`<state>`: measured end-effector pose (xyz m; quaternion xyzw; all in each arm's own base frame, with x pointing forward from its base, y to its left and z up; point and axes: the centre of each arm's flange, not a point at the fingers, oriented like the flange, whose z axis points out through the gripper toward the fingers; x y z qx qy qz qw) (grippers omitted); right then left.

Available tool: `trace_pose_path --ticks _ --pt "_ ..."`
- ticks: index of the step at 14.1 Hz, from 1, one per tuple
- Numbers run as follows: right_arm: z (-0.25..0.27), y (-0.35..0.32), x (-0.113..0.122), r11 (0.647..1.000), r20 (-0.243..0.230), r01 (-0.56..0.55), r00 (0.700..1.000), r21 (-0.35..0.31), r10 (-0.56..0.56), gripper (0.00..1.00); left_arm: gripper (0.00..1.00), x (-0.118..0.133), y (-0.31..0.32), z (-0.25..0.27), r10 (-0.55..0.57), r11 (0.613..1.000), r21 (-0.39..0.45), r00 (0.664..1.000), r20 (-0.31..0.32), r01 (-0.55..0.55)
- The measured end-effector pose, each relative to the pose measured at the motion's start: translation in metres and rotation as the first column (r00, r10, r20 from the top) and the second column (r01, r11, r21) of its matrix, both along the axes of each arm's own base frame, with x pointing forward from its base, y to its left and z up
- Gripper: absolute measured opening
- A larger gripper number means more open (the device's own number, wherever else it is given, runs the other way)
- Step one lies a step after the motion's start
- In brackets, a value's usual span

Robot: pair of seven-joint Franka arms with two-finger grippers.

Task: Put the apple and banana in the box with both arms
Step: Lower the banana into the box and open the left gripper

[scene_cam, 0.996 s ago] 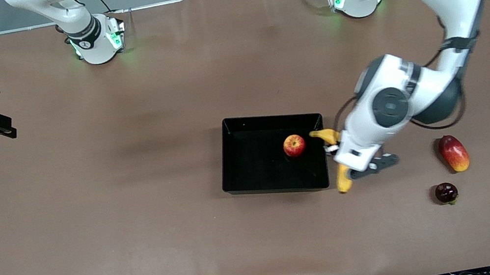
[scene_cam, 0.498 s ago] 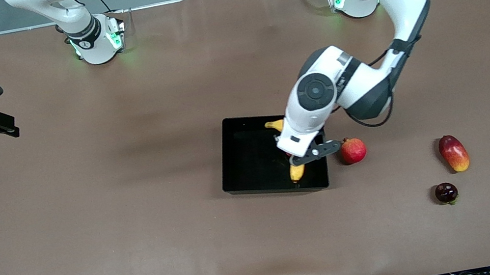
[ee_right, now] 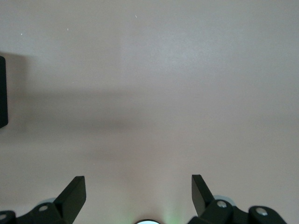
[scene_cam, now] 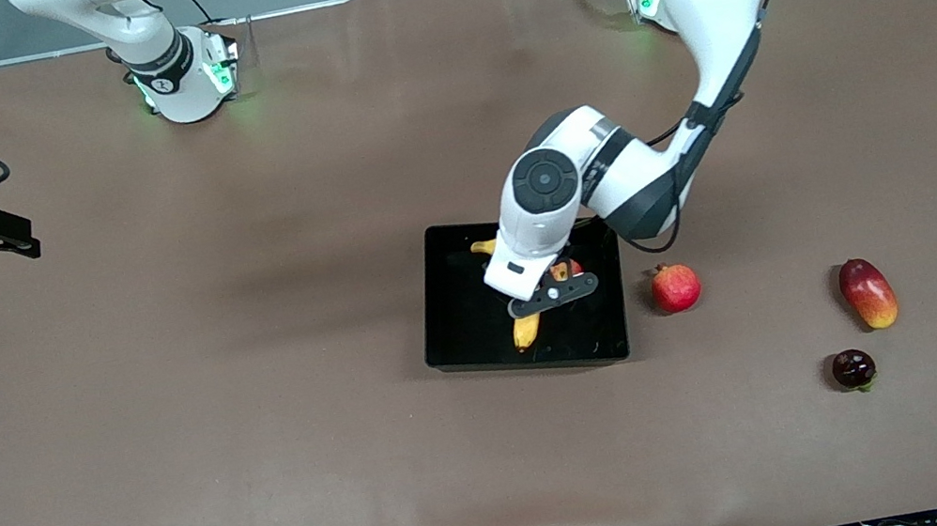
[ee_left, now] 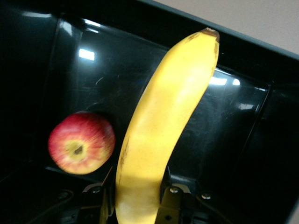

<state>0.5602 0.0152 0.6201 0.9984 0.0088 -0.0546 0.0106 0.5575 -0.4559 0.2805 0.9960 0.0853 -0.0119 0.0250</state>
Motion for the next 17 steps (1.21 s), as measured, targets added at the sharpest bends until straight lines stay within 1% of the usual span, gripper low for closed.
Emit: trace_pose_path --ticks 2,7,12,17 --pt "0.000 -0.001 0.000 1.000 0.001 0.003 1.000 0.000 -0.003 1.00 0.39 -0.005 -0.010 -0.014 -0.011 1.000 0.006 1.000 0.010 0.011" --pt "0.000 -0.002 0.000 1.000 0.000 0.003 1.000 0.000 -0.003 1.00 0.39 -0.008 -0.022 -0.055 -0.016 0.999 -0.043 1.000 0.023 0.017" --pt "0.000 0.000 0.000 1.000 0.000 0.000 1.000 0.000 0.000 1.00 0.39 -0.016 -0.028 -0.096 -0.035 0.999 -0.010 0.999 0.039 0.035" --pt "0.000 0.002 0.000 1.000 0.000 -0.003 1.000 0.000 0.003 1.00 0.39 -0.018 -0.032 -0.097 -0.041 0.999 -0.011 0.998 0.045 0.041"
